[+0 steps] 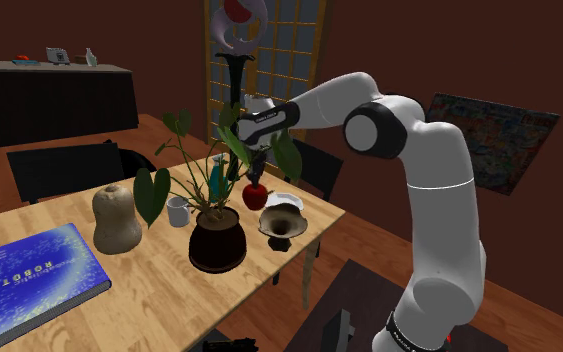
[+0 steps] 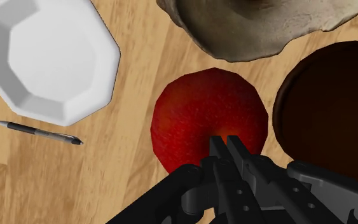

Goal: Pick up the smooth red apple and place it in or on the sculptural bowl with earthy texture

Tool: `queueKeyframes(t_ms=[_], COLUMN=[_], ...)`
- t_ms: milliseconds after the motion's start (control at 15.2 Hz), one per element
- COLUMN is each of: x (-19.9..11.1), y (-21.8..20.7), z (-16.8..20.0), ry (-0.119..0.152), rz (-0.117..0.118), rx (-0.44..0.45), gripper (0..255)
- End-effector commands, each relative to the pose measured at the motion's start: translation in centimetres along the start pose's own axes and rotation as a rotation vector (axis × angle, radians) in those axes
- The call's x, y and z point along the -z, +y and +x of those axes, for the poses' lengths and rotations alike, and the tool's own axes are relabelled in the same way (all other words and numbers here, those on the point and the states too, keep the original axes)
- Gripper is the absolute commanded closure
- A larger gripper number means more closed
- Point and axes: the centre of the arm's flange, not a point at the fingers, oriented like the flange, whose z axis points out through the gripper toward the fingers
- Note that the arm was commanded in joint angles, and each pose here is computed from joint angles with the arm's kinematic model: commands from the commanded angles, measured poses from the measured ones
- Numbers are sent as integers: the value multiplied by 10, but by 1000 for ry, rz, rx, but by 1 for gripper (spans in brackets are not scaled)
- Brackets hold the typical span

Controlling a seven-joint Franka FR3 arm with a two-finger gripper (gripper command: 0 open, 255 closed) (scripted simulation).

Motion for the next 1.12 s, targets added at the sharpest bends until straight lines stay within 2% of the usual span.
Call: queueKeyframes(t_ms=[0, 1056], x=[11, 95], y=[0, 1], z=[1, 1], ry=[0, 0], rz=[0, 0], rx=[0, 0], gripper=[255, 255])
